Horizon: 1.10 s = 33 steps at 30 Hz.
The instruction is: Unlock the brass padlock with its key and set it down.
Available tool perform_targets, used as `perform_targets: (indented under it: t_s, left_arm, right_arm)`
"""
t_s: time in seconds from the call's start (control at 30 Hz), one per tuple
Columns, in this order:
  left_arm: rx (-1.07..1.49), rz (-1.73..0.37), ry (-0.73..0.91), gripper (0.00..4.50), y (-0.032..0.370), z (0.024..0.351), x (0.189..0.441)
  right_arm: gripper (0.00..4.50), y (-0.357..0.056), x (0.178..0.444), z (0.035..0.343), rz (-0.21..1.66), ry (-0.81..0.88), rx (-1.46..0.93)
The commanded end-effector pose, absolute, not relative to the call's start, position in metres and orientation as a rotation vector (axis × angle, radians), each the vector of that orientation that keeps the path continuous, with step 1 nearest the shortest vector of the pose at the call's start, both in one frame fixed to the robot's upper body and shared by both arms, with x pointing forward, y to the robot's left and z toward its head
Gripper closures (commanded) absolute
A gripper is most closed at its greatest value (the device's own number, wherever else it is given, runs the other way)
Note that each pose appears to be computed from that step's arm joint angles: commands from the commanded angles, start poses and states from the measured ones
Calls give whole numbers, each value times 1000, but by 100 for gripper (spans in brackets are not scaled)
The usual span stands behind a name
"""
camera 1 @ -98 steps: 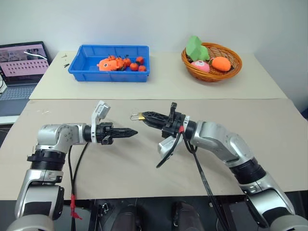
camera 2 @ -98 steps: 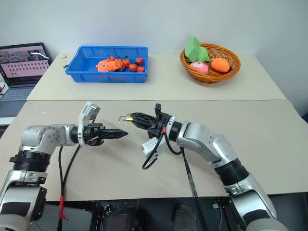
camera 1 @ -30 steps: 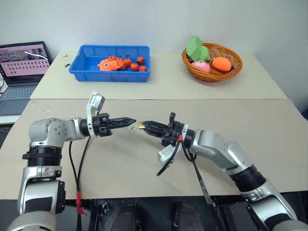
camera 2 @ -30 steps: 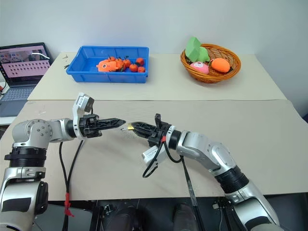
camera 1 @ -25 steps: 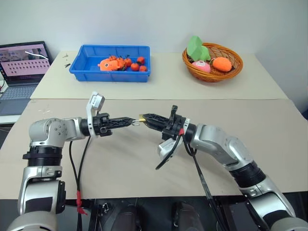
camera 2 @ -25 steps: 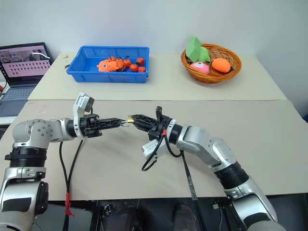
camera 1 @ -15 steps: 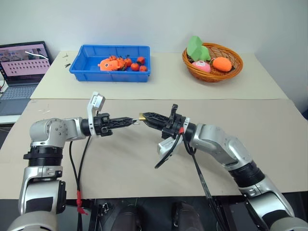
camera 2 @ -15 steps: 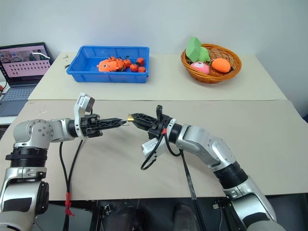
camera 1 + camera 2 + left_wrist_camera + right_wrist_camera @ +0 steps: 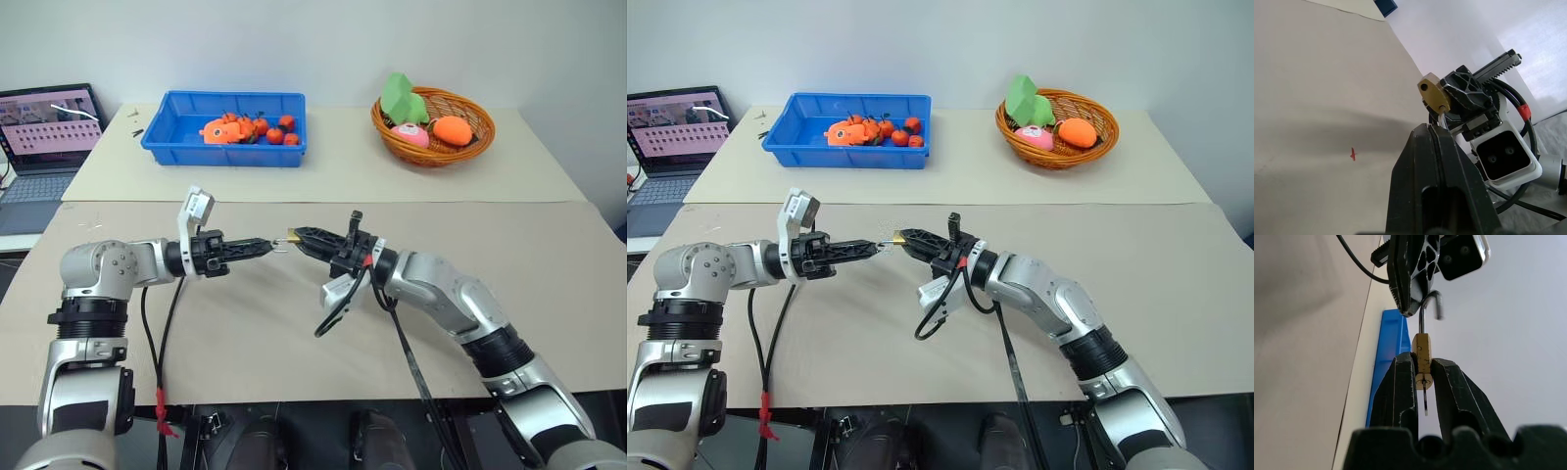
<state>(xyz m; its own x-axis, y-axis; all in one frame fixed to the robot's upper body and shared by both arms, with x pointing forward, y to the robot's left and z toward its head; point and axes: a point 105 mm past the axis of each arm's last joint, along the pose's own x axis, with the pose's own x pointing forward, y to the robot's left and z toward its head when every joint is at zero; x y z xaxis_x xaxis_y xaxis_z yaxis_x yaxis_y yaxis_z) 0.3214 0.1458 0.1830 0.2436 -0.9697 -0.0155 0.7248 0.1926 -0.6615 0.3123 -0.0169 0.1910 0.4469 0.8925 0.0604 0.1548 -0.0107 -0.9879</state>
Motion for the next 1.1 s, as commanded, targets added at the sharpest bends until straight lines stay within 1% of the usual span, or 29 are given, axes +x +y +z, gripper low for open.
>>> perform_targets:
  t_s: [0.03, 0.23, 0.4, 0.57, 0.67, 0.7, 0.87, 0.93, 1.0, 1.1]
  left_arm:
    - [-594, -1297, 427, 447, 148, 201, 319]
    - [-595, -1290, 427, 447, 149, 201, 319]
    - [-577, -1270, 436, 447, 151, 195, 321]
    - [-471, -1246, 432, 447, 155, 184, 323]
    - [-247, -1254, 420, 447, 156, 172, 320]
    - [-218, -1267, 417, 447, 155, 172, 318]
    - [-132, -1325, 367, 447, 148, 180, 313]
    - [-117, -1357, 341, 447, 143, 188, 309]
    - [-108, -1383, 317, 447, 138, 196, 306]
    - [-104, -1404, 297, 447, 133, 204, 301]
  right_arm:
    - [434, -14, 309, 201, 731, -1030, -1470]
    - [434, -15, 309, 197, 738, -1022, -1471]
    - [434, -22, 315, 200, 721, -1013, -1485]
    - [434, -30, 318, 200, 717, -992, -1492]
    - [434, -33, 312, 190, 765, -972, -1469]
    - [434, -35, 311, 187, 779, -963, -1455]
    - [434, -38, 305, 172, 864, -928, -1425]
    - [434, -34, 297, 159, 954, -900, -1387]
    - [434, -30, 293, 149, 1006, -878, -1355]
    - [434, -28, 294, 135, 1051, -841, -1363]
